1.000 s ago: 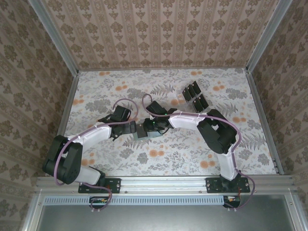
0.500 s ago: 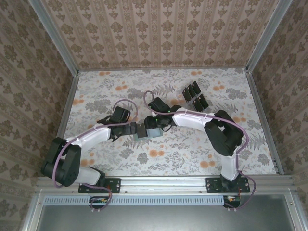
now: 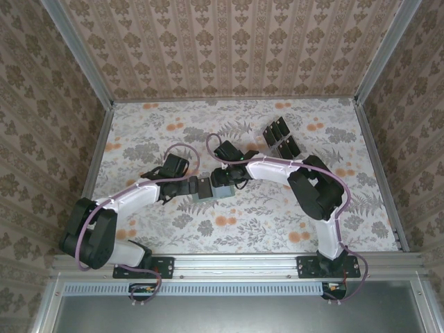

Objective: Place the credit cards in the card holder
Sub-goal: Flip over the card slot on the card holder.

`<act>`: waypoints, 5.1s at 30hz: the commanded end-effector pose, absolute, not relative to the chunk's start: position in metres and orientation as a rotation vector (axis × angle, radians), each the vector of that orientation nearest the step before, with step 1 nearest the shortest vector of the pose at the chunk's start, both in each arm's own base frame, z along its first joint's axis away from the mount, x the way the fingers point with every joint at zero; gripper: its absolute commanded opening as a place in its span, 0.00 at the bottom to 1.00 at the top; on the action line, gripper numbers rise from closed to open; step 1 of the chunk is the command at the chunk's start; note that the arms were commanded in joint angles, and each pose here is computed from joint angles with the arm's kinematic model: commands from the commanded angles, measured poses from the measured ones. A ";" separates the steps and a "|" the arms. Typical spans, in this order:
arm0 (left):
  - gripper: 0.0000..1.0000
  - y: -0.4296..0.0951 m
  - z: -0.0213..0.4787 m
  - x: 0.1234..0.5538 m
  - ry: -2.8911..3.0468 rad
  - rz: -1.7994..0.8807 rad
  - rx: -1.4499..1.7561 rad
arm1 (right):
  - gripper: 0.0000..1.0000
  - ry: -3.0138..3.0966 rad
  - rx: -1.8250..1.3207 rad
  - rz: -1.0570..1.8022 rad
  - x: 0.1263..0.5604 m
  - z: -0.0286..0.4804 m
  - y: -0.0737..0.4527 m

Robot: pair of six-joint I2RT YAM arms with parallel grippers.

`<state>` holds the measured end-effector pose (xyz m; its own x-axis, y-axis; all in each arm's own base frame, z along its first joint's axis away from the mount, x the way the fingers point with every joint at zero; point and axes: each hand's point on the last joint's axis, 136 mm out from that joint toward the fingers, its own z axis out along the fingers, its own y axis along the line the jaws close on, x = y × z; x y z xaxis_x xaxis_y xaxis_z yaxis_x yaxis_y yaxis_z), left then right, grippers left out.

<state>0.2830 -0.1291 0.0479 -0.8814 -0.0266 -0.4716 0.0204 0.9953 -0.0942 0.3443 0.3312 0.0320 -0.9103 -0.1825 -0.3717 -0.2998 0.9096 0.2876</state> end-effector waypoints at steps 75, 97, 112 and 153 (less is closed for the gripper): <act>1.00 -0.169 0.005 0.259 2.563 -0.118 0.150 | 0.54 2.659 0.208 0.913 0.329 0.027 0.328; 1.00 -0.172 0.018 0.260 2.529 -0.154 0.144 | 0.54 2.664 0.122 1.029 0.338 0.034 0.356; 1.00 -0.155 0.065 0.260 2.398 -0.218 0.029 | 0.54 2.643 0.073 1.078 0.337 0.060 0.373; 1.00 -0.118 0.081 0.260 2.352 -0.266 -0.101 | 0.55 2.598 -0.137 1.083 0.349 0.088 0.424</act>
